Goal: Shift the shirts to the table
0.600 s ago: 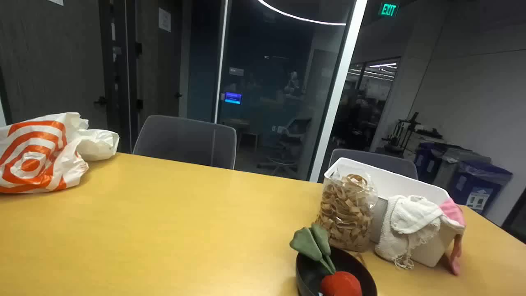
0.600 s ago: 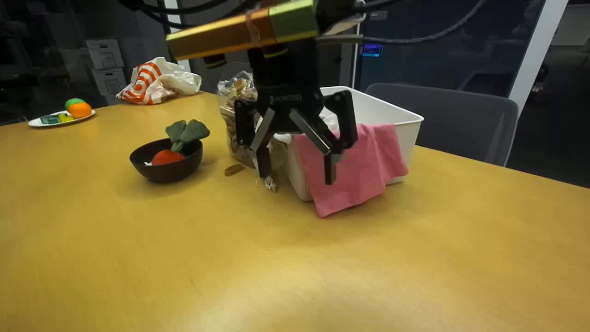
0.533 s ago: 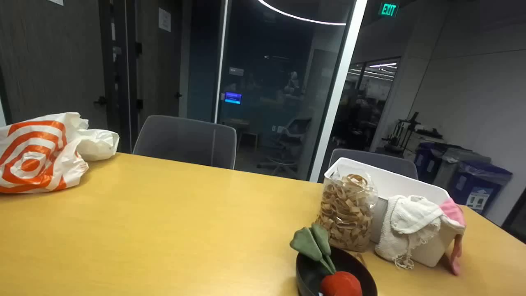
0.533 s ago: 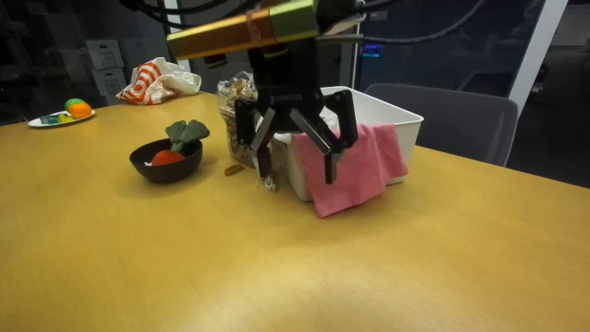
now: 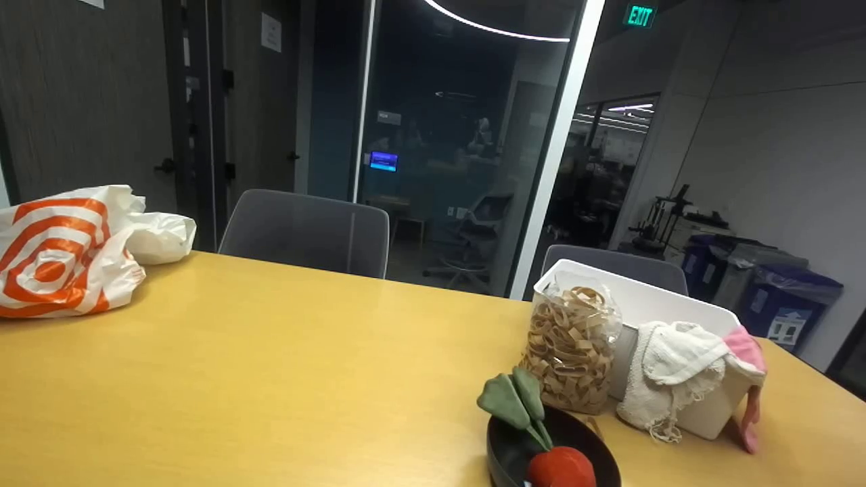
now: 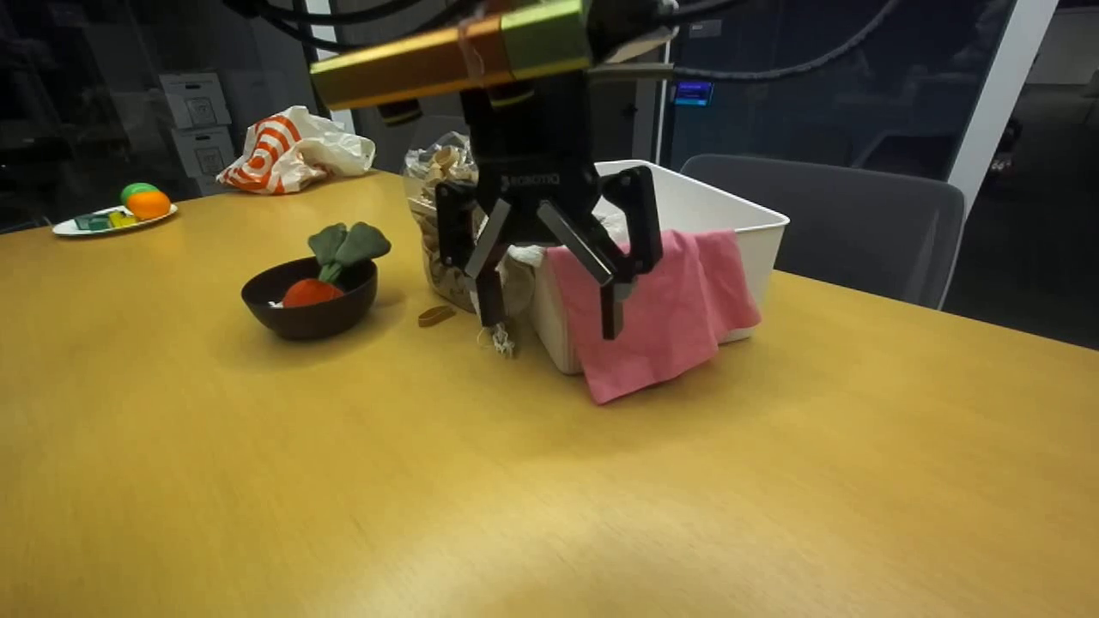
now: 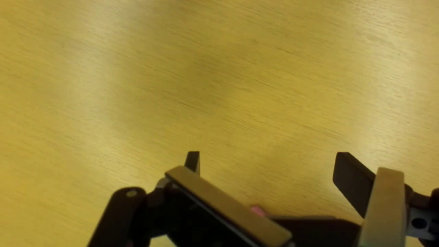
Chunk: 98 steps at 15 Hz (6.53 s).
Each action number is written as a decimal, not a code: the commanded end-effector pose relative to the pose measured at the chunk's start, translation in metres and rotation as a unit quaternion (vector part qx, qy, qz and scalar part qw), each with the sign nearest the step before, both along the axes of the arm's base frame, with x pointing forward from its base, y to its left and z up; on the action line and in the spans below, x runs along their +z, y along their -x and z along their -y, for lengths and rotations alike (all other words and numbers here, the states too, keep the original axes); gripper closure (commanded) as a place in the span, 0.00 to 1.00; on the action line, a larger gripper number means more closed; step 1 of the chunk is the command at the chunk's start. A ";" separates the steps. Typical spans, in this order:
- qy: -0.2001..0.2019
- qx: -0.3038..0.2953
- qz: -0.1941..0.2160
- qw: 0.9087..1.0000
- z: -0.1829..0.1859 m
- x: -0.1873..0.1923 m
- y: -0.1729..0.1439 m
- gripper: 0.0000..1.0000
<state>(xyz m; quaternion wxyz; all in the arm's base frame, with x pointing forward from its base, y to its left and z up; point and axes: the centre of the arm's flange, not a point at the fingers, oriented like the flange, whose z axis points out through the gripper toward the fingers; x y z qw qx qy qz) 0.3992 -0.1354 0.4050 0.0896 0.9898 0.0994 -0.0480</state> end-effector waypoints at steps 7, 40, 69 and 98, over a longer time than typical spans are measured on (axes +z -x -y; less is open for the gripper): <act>0.008 0.175 0.097 0.980 -0.104 0.012 -0.054 0.00; -0.036 0.343 0.220 0.912 -0.146 0.021 -0.110 0.93; -0.191 0.373 -0.028 0.908 -0.089 0.038 0.028 0.91; -0.043 0.107 0.181 0.977 -0.011 -0.076 -0.086 0.00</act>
